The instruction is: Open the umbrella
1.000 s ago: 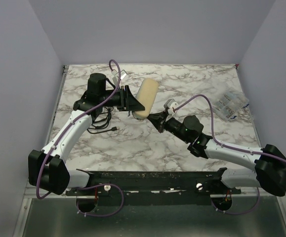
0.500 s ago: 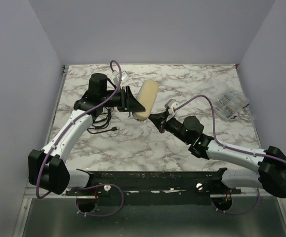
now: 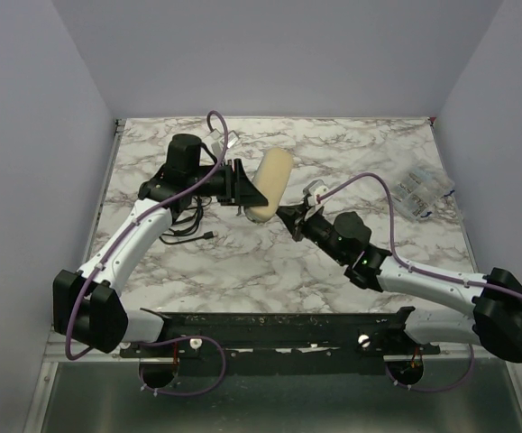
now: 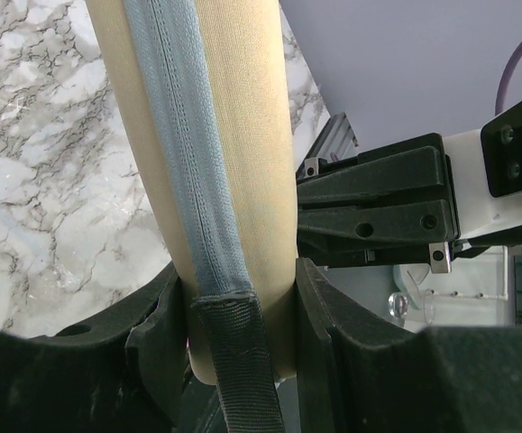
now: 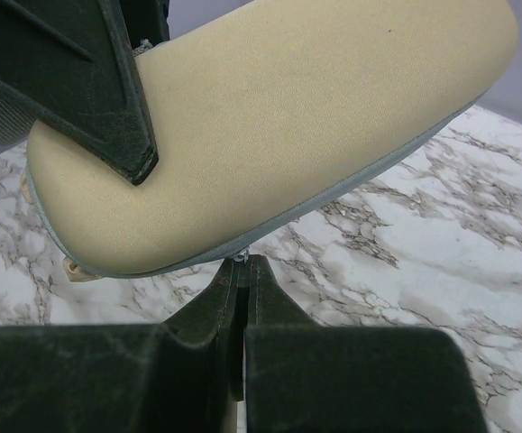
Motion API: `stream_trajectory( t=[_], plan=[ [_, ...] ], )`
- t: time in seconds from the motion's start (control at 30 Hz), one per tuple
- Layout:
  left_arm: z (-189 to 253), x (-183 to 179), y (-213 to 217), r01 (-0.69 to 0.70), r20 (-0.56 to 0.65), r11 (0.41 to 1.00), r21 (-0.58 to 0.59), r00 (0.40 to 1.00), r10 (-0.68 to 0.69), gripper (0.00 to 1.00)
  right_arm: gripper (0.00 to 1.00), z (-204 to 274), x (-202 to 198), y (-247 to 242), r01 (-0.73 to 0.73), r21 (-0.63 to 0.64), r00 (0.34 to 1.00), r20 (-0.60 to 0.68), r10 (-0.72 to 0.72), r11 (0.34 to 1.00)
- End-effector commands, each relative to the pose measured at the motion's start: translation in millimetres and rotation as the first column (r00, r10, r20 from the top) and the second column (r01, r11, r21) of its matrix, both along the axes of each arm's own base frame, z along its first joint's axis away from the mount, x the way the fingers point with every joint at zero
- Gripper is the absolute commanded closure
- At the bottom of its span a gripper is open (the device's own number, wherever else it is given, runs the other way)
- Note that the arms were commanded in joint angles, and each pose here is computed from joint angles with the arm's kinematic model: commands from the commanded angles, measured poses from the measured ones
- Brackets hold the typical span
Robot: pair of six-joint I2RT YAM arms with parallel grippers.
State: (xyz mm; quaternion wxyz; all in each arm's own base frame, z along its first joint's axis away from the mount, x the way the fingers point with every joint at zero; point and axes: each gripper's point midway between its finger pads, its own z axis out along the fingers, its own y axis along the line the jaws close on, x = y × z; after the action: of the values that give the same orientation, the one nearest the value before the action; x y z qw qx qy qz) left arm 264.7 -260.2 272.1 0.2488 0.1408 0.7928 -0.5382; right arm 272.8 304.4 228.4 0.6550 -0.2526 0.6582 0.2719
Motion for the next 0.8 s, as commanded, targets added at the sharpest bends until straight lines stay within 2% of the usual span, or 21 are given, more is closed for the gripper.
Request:
stream_trajectory(
  t=[0.0, 0.2, 0.33, 0.63, 0.77],
  plan=[
    [23, 0, -4, 0.030, 0.084, 0.999, -0.018, 0.996, -0.029, 1.00, 0.99, -7, 0, -11, 0.036, -0.022, 0.999, -0.020, -0.036, 0.999],
    [4, -9, -13, 0.058, 0.031, 0.994, 0.092, 0.998, -0.061, 1.00, 0.99, -13, -10, -15, 0.015, -0.017, 0.999, -0.039, -0.015, 1.000],
    [-8, -19, -17, 0.076, -0.024, 0.992, 0.098, 0.997, -0.074, 1.00, 0.99, -19, -14, -24, 0.030, -0.010, 0.998, -0.047, -0.030, 1.000],
    [-23, -22, -2, -0.015, -0.042, 0.982, 0.189, 0.999, 0.024, 1.00, 0.99, -28, -21, -25, 0.014, 0.011, 0.997, -0.081, -0.013, 1.000],
    [-30, -14, 9, -0.110, -0.041, 0.962, 0.251, 0.991, 0.124, 1.00, 0.99, -28, -20, -25, 0.013, 0.013, 0.997, -0.077, -0.012, 1.000]
  ],
)
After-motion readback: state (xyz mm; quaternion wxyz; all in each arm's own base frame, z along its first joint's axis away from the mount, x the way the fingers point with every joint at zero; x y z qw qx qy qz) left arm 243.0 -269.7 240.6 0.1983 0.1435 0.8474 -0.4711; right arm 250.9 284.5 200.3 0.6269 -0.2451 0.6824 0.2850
